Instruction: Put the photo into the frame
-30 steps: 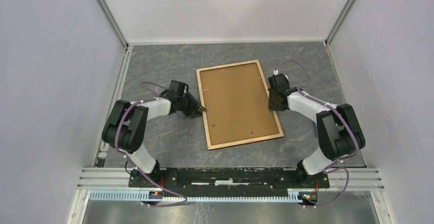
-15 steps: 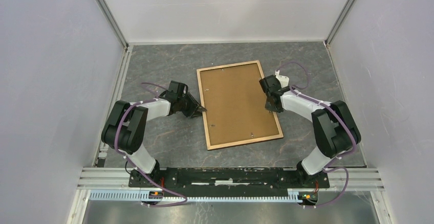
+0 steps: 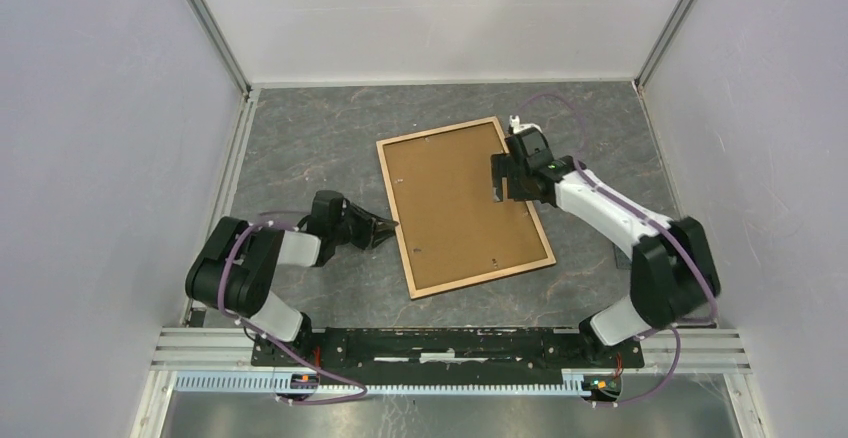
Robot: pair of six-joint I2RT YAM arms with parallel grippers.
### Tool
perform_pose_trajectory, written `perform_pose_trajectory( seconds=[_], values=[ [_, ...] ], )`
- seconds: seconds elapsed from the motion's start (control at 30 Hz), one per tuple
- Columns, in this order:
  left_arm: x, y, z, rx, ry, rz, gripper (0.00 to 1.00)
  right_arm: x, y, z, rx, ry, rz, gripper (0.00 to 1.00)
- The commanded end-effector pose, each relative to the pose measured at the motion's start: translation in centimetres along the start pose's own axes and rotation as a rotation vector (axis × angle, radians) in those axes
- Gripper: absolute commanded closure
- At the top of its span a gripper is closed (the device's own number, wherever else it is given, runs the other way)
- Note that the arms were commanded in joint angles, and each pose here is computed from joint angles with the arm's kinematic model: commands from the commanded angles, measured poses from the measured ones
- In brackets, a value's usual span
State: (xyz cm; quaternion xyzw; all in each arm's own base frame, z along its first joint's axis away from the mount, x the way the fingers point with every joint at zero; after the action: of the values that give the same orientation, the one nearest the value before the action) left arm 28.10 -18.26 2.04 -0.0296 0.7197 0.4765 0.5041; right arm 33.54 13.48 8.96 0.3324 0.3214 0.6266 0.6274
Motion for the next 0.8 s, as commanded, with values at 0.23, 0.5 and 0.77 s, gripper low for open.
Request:
perform_pose_trajectory(
  seconds=[0.23,0.5,0.77],
  values=[
    [6.2,5.5,-0.5,-0.197,0.192,0.233,0.98,-0.3,4.5,-2.6,-0.023,-0.123,0.108,0.14],
    [4.4,7.9,-0.8,-0.195,0.035,0.221,0.51,-3.2,4.5,-7.3,0.054,-0.380,-0.069,0.17],
    [-7.1,9.7,4.6,-0.295,-0.628,0.123,0.00,-4.0,5.1,-13.8,0.211,-0.516,-0.095,0.17]
  ],
)
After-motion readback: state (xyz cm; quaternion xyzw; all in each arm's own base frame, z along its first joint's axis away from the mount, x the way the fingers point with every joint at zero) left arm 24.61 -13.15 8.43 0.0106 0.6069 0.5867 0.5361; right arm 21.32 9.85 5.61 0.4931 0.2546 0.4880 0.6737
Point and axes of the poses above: each gripper's point midway between its finger pads, its own y axis back along the fingers, its own x axis along the line the jaws close on, z = x × y, the point moved 1 cm from there along y, back along the fingers, and after that the axes turned 4 degrees about -y, right-handed, at the moved point
